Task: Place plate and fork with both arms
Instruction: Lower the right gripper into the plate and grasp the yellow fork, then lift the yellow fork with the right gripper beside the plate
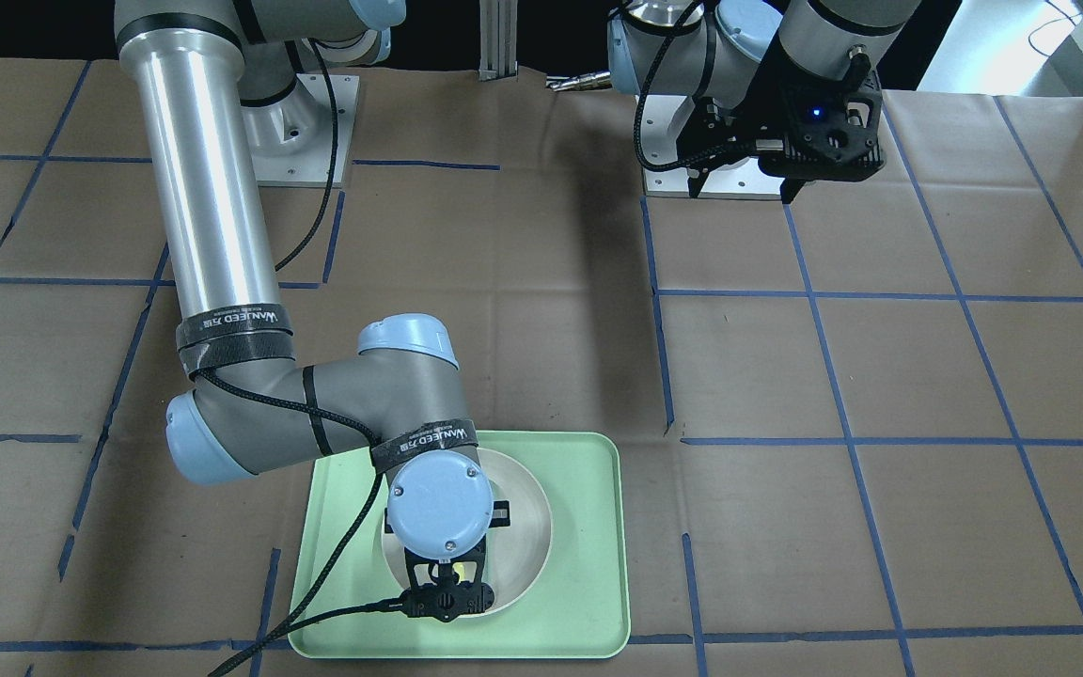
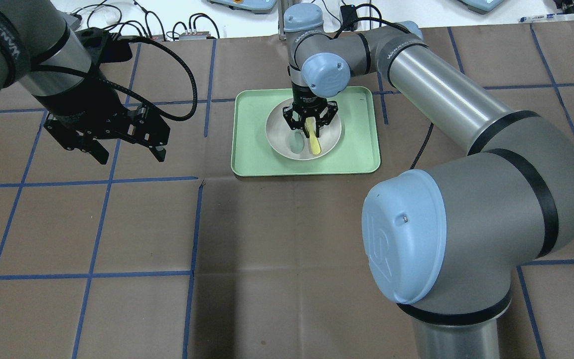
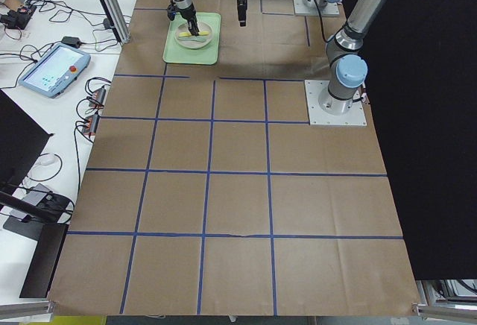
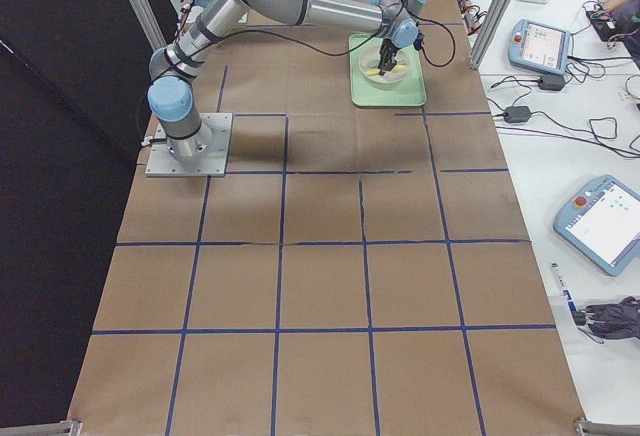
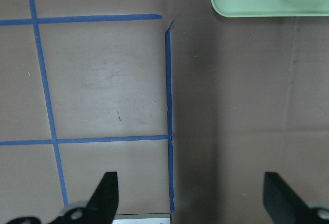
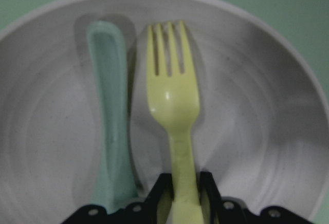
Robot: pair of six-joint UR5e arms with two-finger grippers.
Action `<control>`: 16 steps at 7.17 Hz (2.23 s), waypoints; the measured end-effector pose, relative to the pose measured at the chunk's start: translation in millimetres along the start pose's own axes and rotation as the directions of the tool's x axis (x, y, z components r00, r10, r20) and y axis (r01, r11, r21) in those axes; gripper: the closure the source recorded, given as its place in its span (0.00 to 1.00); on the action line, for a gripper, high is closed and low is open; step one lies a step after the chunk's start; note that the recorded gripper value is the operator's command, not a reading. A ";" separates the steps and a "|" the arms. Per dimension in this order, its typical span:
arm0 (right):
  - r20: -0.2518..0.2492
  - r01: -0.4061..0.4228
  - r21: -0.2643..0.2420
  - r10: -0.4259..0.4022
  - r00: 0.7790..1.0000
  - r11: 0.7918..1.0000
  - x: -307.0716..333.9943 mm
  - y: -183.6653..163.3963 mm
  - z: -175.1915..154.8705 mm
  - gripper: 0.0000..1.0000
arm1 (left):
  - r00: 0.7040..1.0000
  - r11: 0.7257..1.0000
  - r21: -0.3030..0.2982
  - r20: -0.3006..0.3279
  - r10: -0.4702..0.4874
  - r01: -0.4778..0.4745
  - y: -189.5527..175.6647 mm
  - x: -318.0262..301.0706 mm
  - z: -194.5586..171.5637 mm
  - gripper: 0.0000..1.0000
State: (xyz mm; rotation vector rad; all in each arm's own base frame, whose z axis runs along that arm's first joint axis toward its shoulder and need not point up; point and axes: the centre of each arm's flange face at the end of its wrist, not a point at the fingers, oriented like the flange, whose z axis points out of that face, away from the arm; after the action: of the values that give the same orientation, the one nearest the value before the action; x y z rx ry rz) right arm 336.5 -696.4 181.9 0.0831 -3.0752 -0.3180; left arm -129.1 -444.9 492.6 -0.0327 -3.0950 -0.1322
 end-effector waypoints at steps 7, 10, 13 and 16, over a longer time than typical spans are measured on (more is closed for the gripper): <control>0.036 -0.015 0.016 0.014 0.999 1.000 3.3 -0.3 -17.5 1.00 | 1.000 1.000 0.003 0.013 0.003 -0.003 0.9 -1.2 -1.2 0.00; 0.039 -0.015 0.033 0.014 0.999 0.999 2.2 2.5 -44.5 1.00 | 1.000 1.000 0.004 0.012 0.004 -0.004 0.4 -1.1 -1.0 0.00; 0.064 -0.018 0.055 0.014 0.998 0.998 8.5 17.5 -88.5 1.00 | 1.000 1.000 0.004 0.011 0.006 -0.006 0.5 -1.0 -1.1 0.00; 0.068 -0.059 0.038 0.056 0.996 0.998 69.0 13.3 -95.9 1.00 | 1.000 1.000 0.002 0.010 0.007 -0.007 0.6 -1.0 -0.2 0.00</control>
State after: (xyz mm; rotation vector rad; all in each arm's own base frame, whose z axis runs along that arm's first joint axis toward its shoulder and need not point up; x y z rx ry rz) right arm 272.2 -706.8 281.4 -0.0145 -3.1434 -0.2616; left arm -128.1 -444.3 492.8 -0.0444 -3.1050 -0.1283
